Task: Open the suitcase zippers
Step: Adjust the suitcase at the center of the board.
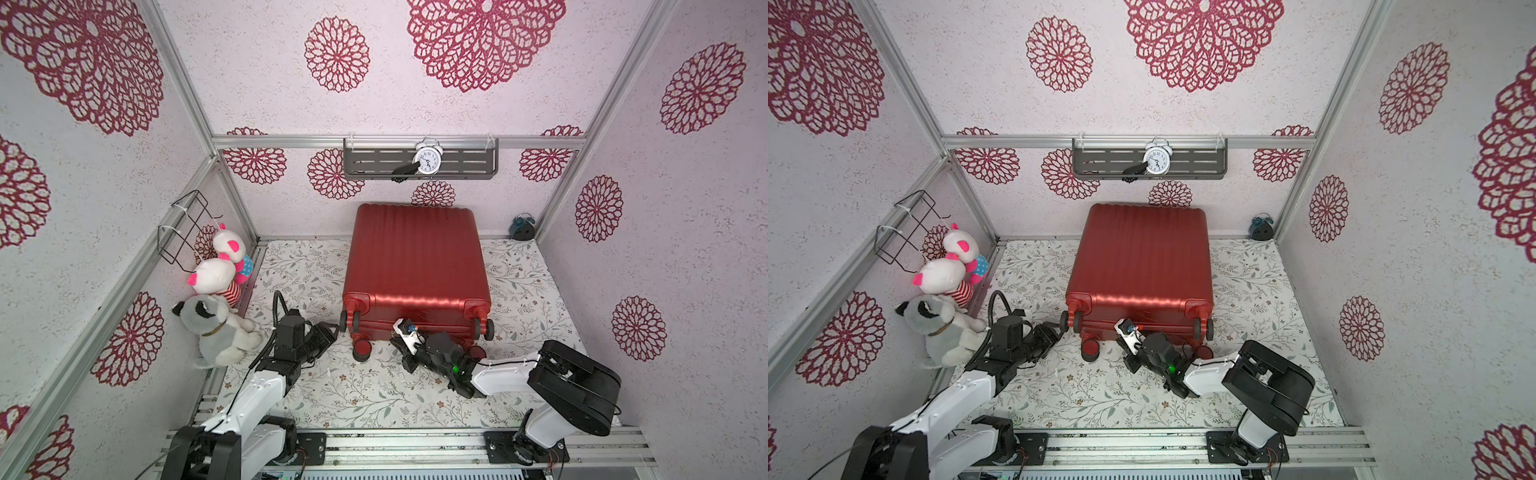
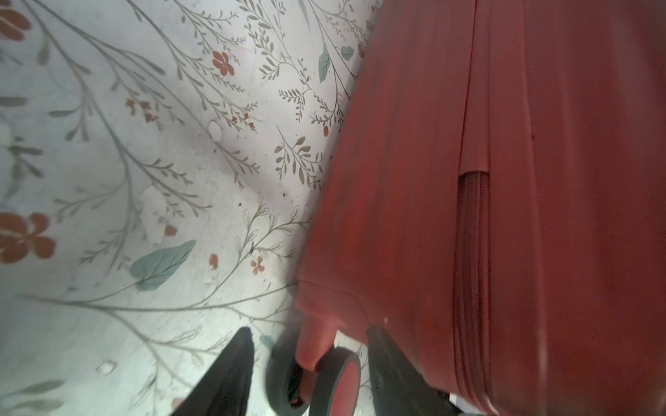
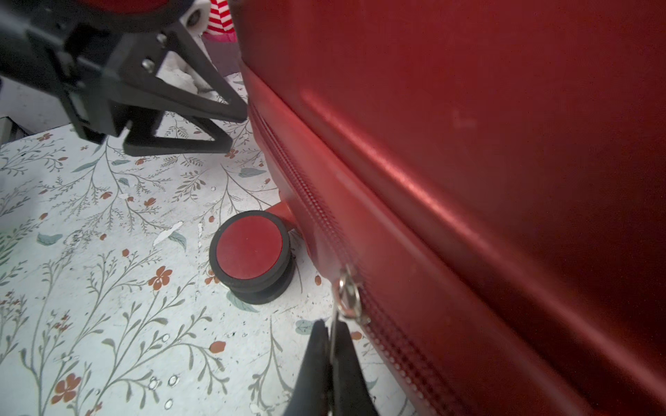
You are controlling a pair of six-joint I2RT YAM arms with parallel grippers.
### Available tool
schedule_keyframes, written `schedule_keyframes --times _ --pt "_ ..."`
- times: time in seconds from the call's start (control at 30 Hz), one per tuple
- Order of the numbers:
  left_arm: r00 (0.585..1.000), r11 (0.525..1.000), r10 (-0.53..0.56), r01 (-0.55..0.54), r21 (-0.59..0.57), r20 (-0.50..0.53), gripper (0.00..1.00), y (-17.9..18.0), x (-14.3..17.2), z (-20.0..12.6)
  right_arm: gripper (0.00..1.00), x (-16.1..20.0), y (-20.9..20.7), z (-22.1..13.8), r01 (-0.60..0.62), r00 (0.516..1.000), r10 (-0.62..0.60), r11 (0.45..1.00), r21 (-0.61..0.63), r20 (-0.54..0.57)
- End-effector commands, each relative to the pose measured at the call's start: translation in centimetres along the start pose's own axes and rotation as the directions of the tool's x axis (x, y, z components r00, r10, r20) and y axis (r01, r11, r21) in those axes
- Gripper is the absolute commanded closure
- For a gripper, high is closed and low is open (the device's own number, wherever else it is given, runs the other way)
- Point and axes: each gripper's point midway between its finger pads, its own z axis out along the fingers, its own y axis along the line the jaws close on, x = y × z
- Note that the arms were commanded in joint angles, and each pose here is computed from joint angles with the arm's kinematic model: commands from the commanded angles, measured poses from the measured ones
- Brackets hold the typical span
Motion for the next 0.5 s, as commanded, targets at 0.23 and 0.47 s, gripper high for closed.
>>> schedule_keyframes --times 0.23,0.47 --pt "1.0 0.985 0.011 -0.011 0.174 -0.001 0.55 -3.1 -2.3 4.7 1.0 2.6 5.2 -1.1 0.028 0.994 -0.048 0.978 -0.205 -0.093" --pt "0.999 0.978 0.028 -0.019 0.207 -0.042 0.56 -3.7 -0.2 6.5 1.0 1.9 6.5 -0.5 0.059 0.994 -0.077 0.97 -0.234 -0.071"
